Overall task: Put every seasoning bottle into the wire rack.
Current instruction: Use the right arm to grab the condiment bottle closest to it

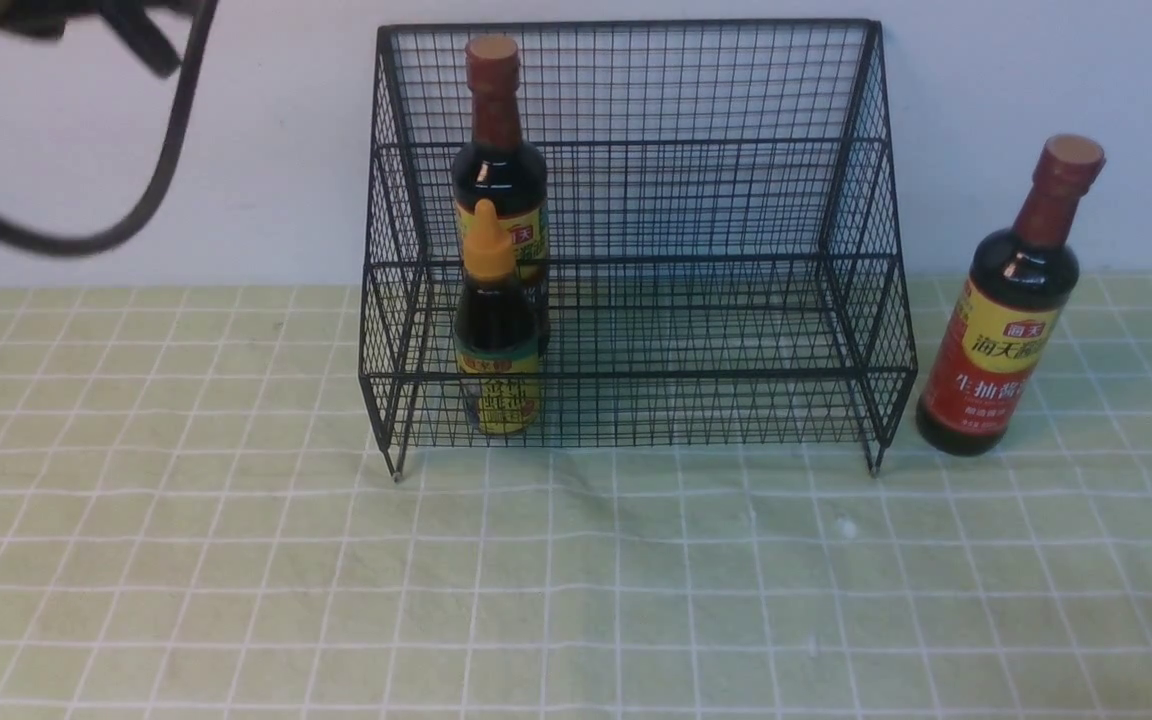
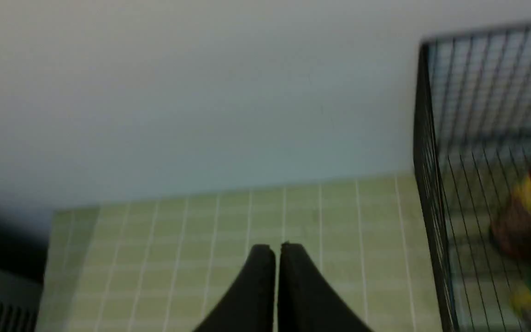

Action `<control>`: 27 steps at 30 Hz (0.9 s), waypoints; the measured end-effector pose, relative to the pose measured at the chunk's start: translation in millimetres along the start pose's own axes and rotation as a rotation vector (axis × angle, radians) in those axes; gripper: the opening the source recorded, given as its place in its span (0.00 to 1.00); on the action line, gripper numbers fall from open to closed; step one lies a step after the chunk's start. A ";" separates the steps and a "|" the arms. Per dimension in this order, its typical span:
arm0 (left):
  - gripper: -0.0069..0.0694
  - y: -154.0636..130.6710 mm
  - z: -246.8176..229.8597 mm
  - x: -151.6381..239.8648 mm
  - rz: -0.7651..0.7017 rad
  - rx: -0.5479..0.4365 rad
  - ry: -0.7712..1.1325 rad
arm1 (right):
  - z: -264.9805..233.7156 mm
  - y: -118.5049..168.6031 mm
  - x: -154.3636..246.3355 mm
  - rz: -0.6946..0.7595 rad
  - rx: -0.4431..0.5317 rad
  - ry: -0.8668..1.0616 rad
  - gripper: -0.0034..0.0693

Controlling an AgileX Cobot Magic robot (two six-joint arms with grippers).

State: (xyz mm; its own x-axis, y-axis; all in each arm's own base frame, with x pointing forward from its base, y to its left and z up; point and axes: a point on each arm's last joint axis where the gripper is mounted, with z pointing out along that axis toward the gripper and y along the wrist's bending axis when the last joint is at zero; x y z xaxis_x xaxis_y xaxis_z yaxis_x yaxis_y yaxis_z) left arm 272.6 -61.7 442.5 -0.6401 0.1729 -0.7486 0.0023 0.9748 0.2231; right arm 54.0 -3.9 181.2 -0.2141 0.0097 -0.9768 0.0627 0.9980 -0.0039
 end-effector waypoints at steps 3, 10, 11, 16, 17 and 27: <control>0.08 4.6 -35.4 18.7 -0.067 0.125 0.041 | 0.0 0.0 0.0 0.000 0.000 0.000 0.03; 0.08 26.6 -100.8 64.6 -0.175 0.247 -0.171 | 0.0 0.0 0.0 0.000 0.000 0.000 0.03; 0.08 31.2 -110.8 73.8 -0.186 0.254 -0.209 | 0.0 0.0 0.0 0.000 0.000 0.000 0.03; 0.08 45.1 -135.2 116.7 -0.201 0.250 -0.203 | 0.0 0.0 0.0 0.000 0.000 0.000 0.03; 0.08 46.9 -138.0 123.0 -0.202 0.247 -0.192 | 0.0 0.0 0.0 0.000 0.000 0.000 0.03; 0.08 62.0 -160.5 157.4 -0.204 0.207 -0.118 | 0.0 0.0 0.0 0.000 0.000 0.000 0.03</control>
State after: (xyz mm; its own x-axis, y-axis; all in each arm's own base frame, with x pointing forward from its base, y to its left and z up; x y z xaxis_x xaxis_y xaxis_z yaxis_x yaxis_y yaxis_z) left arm 48.7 3.3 438.8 -0.5499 -0.0263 -0.8348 0.0470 0.9969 -0.0624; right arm 54.0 -3.9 181.2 -0.2141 0.0097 -0.9768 0.0627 0.9980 -0.0039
